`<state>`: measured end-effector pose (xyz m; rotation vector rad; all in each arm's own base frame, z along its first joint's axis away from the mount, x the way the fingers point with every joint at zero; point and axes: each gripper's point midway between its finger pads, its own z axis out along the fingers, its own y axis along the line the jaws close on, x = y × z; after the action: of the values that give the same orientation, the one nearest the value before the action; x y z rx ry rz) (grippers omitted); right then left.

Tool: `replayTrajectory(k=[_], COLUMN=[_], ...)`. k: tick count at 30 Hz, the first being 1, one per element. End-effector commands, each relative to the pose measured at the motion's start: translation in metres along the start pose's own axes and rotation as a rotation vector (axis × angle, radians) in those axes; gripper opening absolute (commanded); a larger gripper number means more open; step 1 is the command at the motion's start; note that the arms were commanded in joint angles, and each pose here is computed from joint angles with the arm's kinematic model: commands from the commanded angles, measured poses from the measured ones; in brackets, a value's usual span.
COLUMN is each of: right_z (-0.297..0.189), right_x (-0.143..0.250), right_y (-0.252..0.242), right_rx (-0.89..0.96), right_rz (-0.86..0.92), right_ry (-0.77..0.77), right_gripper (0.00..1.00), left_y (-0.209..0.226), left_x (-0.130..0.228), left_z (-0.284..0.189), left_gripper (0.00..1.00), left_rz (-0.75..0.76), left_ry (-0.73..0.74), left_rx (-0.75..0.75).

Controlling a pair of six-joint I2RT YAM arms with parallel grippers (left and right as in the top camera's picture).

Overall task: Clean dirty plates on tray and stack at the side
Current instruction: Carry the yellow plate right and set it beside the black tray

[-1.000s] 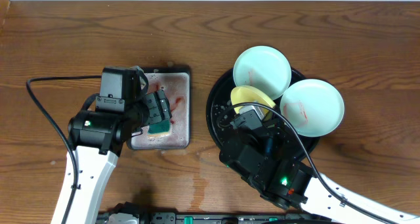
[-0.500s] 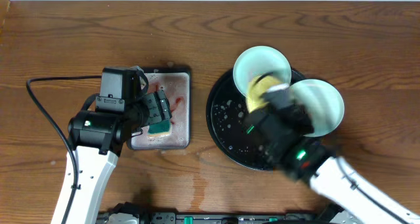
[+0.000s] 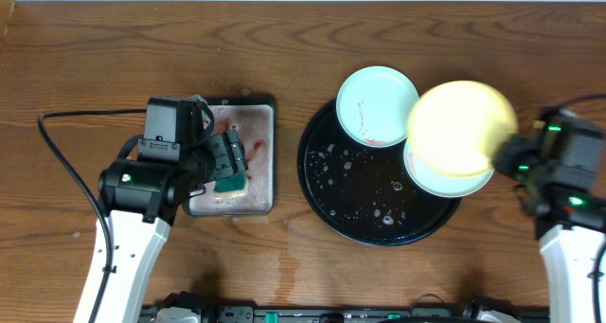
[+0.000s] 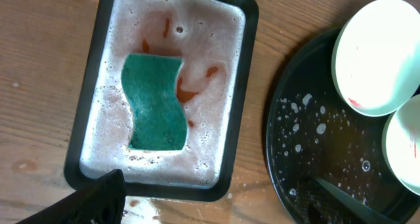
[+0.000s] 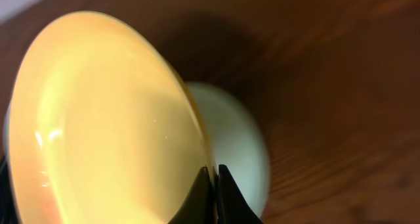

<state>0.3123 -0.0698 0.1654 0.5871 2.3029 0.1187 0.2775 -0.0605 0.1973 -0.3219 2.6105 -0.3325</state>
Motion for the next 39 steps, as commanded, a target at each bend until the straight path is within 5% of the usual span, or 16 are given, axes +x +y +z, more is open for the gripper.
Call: replayTrajectory(k=[1, 10, 20, 24, 28, 34, 39], right_z=[0.0, 0.03, 0.08, 0.086, 0.08, 0.059, 0.075], right_x=[-0.018, -0.029, 0.016, 0.02, -0.009, -0.048, -0.023], right_y=[-0.035, -0.157, -0.208, -0.21, -0.18, -0.079, -0.03], right_rx=[0.018, 0.214, 0.291, 0.291, 0.12, -0.183, -0.119], right_rz=[0.163, 0.581, 0.625, 0.615, 0.528, 0.241, -0.017], right_ry=[-0.033, -0.103, 0.037, 0.053, 0.0, -0.07, 0.015], right_gripper=[0.01, 0.01, 0.01, 0.2, 0.49, 0.52, 0.56], left_y=[0.001, 0.001, 0.001, 0.001, 0.001, 0.001, 0.001], left_x=[0.001, 0.001, 0.001, 0.001, 0.001, 0.001, 0.001], left_z=[0.001, 0.001, 0.001, 0.001, 0.001, 0.001, 0.001], left_gripper=[0.84, 0.84, 0.84, 0.84, 0.84, 0.84, 0.84], left_rz=[0.006, 0.006, 0.006, 0.006, 0.006, 0.006, 0.006], left_ry=[0.005, 0.005, 0.005, 0.005, 0.005, 0.005, 0.005], left_rx=[-0.003, -0.002, -0.003, -0.003, -0.003, -0.002, -0.002])
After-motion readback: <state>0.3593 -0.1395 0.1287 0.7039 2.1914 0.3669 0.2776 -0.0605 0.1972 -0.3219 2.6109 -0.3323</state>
